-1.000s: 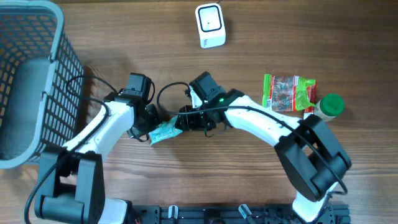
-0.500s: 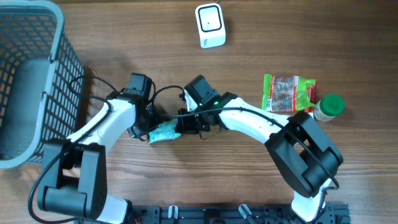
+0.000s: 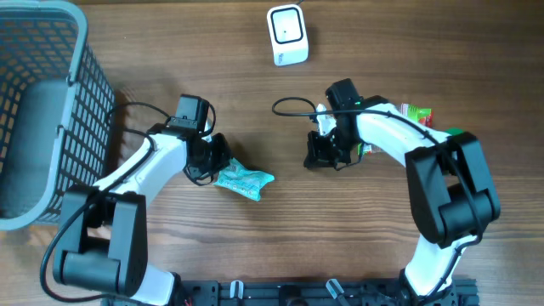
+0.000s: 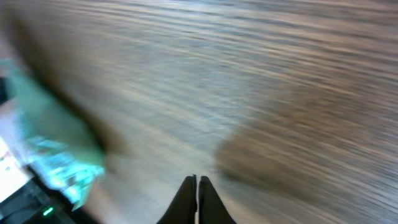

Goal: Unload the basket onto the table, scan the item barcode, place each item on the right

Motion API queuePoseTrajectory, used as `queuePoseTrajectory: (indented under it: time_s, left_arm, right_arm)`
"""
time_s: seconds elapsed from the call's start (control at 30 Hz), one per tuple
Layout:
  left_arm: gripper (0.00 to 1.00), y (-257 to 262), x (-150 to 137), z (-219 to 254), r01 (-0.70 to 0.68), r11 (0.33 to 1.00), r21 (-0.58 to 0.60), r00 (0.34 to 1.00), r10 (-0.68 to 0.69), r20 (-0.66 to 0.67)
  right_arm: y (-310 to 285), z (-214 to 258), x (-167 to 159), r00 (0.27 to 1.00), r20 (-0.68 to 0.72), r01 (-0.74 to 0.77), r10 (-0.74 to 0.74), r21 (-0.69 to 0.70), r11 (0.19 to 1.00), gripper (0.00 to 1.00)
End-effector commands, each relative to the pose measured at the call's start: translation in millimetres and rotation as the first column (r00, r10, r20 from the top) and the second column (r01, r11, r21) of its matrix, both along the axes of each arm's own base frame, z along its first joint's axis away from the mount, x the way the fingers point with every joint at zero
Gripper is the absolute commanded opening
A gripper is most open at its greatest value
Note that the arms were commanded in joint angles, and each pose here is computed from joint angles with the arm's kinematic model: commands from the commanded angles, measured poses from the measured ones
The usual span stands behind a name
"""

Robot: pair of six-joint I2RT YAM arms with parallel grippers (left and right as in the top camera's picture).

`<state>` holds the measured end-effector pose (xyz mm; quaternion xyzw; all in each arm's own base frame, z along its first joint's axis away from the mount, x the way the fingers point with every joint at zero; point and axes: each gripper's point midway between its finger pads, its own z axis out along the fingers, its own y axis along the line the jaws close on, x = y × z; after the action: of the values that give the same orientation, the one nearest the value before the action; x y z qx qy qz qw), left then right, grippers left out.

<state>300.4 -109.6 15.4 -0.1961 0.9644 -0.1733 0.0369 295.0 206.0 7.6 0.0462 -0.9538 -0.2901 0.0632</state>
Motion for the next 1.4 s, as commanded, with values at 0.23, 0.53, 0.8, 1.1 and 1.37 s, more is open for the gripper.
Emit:
queuePoseTrajectory:
  time_s: [0.23, 0.53, 0.8, 1.1, 1.37]
  left_arm:
    - [0.04, 10.6, -19.4, 33.5, 0.023, 0.998, 0.051, 0.999, -0.021, -0.037]
    - [0.04, 26.1, -47.3, -9.9, 0.019, 0.992, 0.124, 0.993, -0.004, -0.120]
    - [0.04, 7.6, -58.8, -13.2, 0.046, 0.998, 0.035, 0.988, -0.041, -0.146]
    - [0.04, -34.6, -30.6, 22.2, 0.148, 0.989, -0.031, 0.989, -0.147, 0.014]
    - [0.04, -69.4, -1.8, 61.4, 0.222, 0.973, -0.064, 0.956, -0.205, 0.210]
  right_arm:
    - [65.8, 20.2, -39.2, 0.995, -0.076, -0.055, 0.063, 0.106, 0.993, 0.48]
    - [109.6, 11.5, -48.8, 0.999, -0.040, -0.009, 0.013, 0.099, 0.995, 0.39]
    - [97.7, 5.5, -31.2, 0.999, 0.042, -0.018, 0.015, 0.086, 0.996, 0.25]
    - [45.2, 16.5, -14.8, 0.988, 0.123, -0.103, 0.095, 0.062, 0.993, 0.04]
    - [15.4, 21.9, -9.8, 0.979, 0.157, -0.137, 0.131, 0.029, 0.990, 0.04]
